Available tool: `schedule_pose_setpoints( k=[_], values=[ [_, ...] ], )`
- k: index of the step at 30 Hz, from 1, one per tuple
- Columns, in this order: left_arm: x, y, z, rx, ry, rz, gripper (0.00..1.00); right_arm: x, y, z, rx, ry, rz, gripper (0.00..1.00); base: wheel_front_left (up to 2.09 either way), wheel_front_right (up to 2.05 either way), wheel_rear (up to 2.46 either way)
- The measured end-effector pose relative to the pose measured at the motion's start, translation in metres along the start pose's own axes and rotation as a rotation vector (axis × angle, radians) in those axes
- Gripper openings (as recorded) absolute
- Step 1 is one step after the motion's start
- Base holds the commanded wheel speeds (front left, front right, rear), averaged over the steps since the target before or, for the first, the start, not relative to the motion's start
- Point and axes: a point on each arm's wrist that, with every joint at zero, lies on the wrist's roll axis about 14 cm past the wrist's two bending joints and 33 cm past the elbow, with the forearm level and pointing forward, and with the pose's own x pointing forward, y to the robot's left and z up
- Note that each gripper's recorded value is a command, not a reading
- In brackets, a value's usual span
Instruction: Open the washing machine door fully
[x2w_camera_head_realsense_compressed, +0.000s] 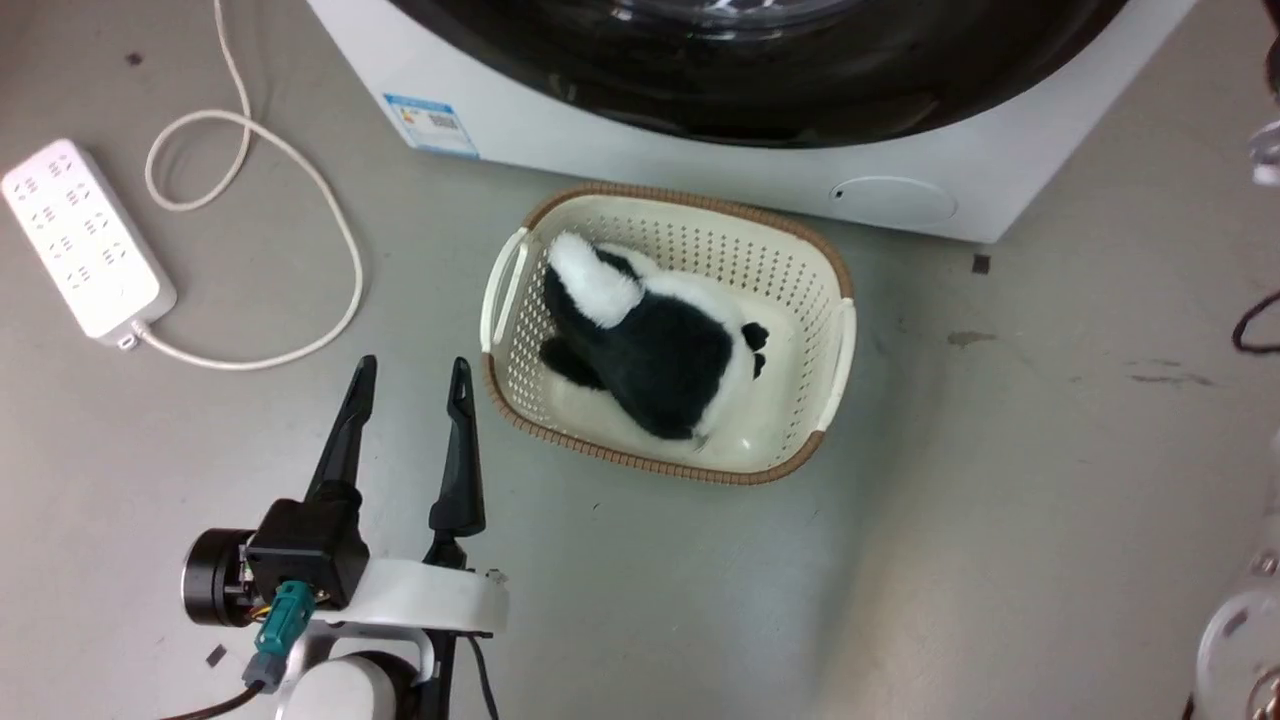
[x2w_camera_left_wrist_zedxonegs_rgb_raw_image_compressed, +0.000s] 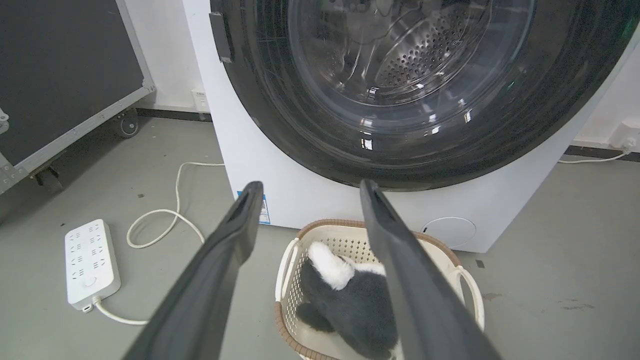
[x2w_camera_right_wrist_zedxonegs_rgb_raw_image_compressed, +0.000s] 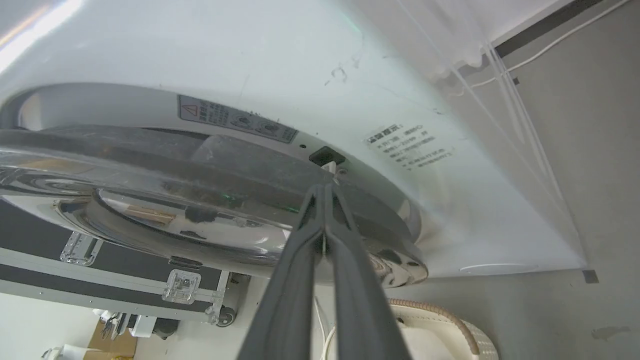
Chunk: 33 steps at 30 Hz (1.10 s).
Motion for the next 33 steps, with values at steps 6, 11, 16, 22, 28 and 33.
schedule_pose_setpoints(
  k=[6,11,16,22,28,33],
  values=[
    [0.004,0.003,-0.004,-0.002,0.000,0.014,1.00,0.023,-0.004,-0.003,0.094,0.073,0.000,0.00,0.00,0.00,0.00],
    [0.006,0.003,-0.011,-0.001,0.014,0.016,1.00,0.041,0.002,-0.006,0.164,0.126,0.026,0.00,0.00,0.00,0.00],
    [0.009,0.006,-0.014,0.004,0.013,0.026,1.00,0.054,0.014,-0.011,0.228,0.182,0.072,0.00,0.00,0.00,0.00],
    [0.010,0.008,-0.010,-0.006,-0.008,0.041,1.00,0.057,0.015,-0.016,0.283,0.224,0.090,0.00,0.00,0.00,0.00],
    [0.009,0.009,-0.001,-0.014,-0.036,0.044,1.00,0.049,0.020,-0.022,0.327,0.287,0.112,0.00,0.00,0.00,0.00],
    [0.007,0.008,0.009,-0.018,-0.069,0.045,1.00,0.034,0.026,-0.034,0.368,0.367,0.145,0.00,0.00,0.00,0.00]
  ],
)
